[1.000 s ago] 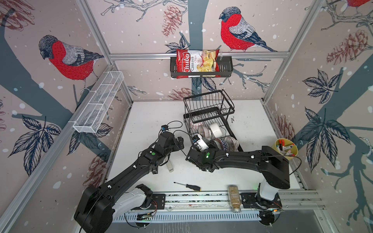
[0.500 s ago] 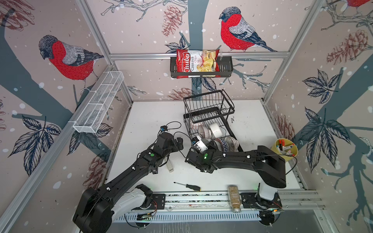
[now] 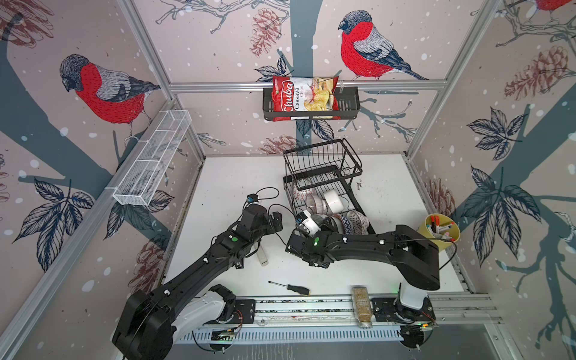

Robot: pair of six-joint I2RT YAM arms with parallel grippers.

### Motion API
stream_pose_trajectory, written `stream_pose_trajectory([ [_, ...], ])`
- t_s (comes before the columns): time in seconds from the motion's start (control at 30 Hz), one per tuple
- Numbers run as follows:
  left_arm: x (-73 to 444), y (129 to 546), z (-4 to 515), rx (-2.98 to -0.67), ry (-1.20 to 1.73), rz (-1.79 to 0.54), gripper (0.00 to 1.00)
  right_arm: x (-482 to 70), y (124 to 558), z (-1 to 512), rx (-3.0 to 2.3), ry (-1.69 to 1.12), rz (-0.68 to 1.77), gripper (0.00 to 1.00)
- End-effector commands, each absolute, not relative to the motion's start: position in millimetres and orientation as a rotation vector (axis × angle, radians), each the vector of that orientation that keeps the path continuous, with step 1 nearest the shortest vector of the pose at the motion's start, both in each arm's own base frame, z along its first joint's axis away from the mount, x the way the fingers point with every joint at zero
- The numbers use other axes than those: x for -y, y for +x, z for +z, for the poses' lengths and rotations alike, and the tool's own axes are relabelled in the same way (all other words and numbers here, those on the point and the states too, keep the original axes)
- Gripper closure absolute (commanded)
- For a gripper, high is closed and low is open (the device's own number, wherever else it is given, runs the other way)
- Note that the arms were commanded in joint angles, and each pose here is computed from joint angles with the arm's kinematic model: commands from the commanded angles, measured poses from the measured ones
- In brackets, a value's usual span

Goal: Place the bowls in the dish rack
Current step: 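Lower the green-patterned bowl on edge into the lower rack with the right gripper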

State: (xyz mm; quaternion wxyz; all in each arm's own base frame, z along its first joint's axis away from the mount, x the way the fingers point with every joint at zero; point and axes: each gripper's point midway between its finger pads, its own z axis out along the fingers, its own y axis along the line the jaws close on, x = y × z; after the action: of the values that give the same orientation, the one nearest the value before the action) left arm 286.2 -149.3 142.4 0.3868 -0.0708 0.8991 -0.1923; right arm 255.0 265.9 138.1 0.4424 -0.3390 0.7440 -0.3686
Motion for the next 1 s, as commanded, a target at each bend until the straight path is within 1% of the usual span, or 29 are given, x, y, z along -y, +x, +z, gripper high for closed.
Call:
stream_pose_trajectory([
  [0.0, 153.4, 290.9, 153.1, -2.251, -0.155, -0.513, 0.04, -259.6, 258.1, 150.5, -1.787, -0.796, -0.971, 1.00],
  [0.97, 152.8, 287.0, 150.7, -2.251, -0.161, -0.531, 0.04, -237.3, 261.7, 148.9, -1.726, -0.747, -1.110, 1.00],
])
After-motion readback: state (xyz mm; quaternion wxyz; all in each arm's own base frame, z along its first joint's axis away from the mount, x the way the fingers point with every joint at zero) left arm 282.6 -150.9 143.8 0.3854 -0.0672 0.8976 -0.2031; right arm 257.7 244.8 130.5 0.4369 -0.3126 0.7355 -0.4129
